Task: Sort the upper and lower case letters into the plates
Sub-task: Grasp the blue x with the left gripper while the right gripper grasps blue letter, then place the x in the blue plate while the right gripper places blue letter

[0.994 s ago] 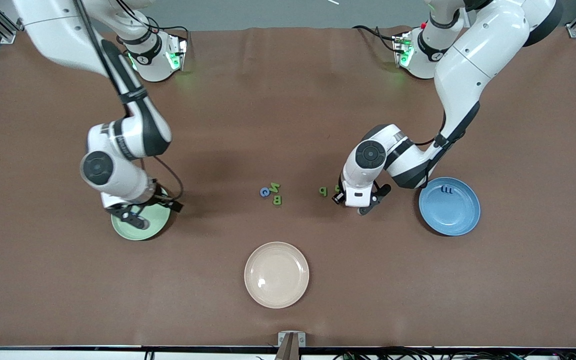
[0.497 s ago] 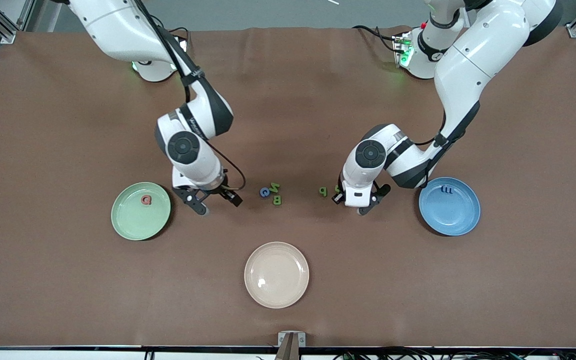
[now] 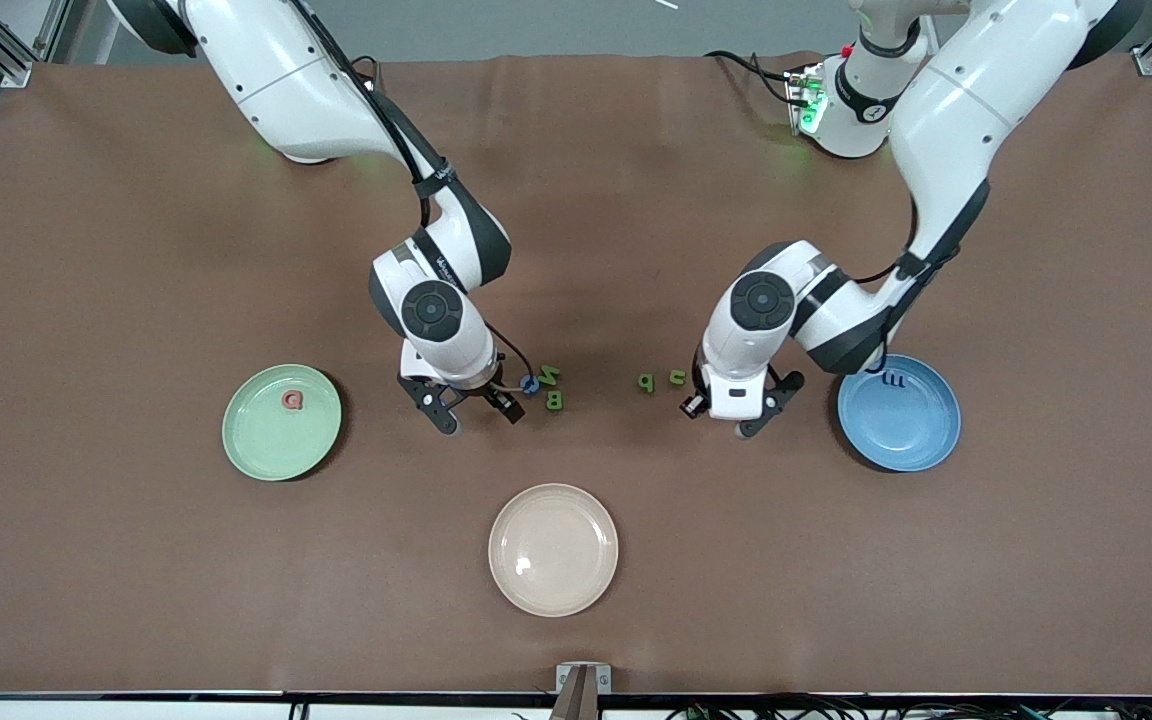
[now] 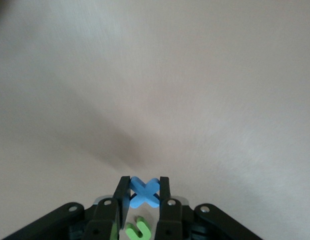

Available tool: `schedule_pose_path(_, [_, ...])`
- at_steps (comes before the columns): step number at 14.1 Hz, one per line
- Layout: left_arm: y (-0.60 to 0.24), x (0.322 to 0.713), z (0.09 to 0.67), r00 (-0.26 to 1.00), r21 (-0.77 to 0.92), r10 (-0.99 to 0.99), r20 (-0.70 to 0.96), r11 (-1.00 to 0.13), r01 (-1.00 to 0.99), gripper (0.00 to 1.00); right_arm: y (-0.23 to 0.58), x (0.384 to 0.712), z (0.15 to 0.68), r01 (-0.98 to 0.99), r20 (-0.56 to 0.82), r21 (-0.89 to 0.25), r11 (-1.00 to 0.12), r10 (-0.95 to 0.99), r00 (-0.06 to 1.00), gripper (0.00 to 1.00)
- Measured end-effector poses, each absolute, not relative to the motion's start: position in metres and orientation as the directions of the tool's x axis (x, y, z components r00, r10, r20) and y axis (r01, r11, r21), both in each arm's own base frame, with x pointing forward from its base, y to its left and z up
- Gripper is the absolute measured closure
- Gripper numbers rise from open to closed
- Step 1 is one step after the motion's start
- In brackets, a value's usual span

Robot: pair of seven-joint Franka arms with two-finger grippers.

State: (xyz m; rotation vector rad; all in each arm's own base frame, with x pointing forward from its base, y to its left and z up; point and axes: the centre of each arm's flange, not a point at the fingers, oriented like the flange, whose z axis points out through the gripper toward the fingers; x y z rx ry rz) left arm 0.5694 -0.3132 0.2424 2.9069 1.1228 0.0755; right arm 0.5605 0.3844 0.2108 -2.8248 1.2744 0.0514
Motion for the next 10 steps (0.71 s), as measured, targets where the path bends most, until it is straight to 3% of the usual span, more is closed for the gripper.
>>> schedule_pose_path(5, [-0.213, 0.593, 0.286, 0.861, 0.001, 0.509, -0.004, -0.861, 0.509, 0.73, 0.400, 0.549, 0.202, -0.761, -0.025, -0.008, -0.649, -0.761, 0.649, 0.00])
schedule_pose_path(10, [-0.094, 0.588, 0.263, 0.944, -0.039, 0.324, -0.058, -0.946, 0.322, 0.73, 0.406, 0.542, 0.179, -0.771, -0.012, 0.000, -0.637, -0.771, 0.637, 0.00])
